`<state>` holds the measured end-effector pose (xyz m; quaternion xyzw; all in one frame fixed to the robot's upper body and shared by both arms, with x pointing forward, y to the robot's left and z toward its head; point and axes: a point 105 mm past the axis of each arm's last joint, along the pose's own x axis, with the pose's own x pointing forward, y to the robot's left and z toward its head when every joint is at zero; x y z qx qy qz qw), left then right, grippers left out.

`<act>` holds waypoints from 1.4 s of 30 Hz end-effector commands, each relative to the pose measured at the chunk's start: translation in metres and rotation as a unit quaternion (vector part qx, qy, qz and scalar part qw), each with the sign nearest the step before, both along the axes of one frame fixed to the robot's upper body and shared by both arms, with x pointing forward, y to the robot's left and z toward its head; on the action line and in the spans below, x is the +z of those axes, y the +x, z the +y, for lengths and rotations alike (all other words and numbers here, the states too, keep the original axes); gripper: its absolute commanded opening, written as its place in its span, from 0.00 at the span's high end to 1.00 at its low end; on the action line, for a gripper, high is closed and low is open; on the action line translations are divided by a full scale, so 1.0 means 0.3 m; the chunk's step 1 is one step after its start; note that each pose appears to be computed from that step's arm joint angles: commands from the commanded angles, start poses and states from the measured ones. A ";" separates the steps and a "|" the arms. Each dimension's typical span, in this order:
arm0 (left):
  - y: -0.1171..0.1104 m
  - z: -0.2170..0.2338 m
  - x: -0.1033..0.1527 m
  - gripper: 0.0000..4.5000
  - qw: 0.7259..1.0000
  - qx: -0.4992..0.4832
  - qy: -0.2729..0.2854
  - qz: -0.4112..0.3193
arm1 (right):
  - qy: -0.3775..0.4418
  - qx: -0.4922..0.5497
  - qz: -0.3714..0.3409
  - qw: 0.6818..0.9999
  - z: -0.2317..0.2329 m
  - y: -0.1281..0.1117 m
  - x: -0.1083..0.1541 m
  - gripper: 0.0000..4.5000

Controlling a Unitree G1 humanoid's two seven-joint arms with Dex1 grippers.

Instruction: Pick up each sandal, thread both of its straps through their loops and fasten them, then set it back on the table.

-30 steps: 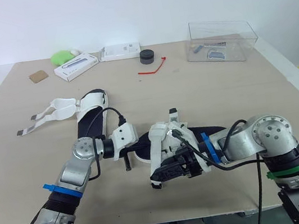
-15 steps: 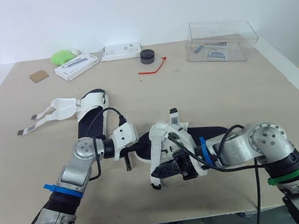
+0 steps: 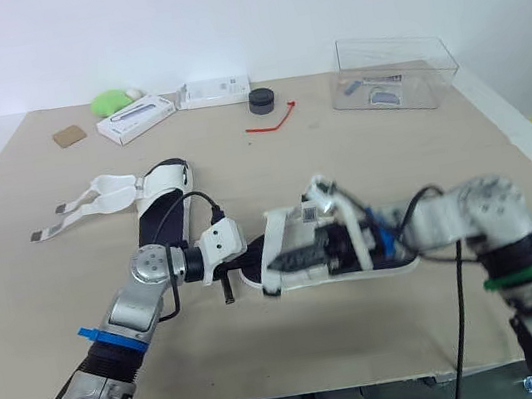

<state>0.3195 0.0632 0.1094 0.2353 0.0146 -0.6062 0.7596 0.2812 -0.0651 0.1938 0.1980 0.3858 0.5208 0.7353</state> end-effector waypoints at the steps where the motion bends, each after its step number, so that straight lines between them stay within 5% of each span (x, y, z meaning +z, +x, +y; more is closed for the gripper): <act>1: -0.003 -0.005 -0.052 1.00 1.000 0.001 0.021 0.020 | -0.016 0.002 0.007 1.000 -0.031 0.039 0.034 0.99; 16: 0.001 -0.004 -0.057 1.00 1.000 0.003 0.019 0.018 | -0.062 0.034 0.049 0.996 -0.031 0.048 -0.041 0.99; 31: 0.005 0.006 -0.054 1.00 1.000 0.011 0.018 0.017 | -0.053 0.014 0.034 0.998 -0.020 0.109 0.002 0.99; 42: -0.003 0.013 -0.060 1.00 1.000 0.012 0.022 0.018 | -0.048 0.042 0.048 0.997 -0.016 0.068 -0.029 0.99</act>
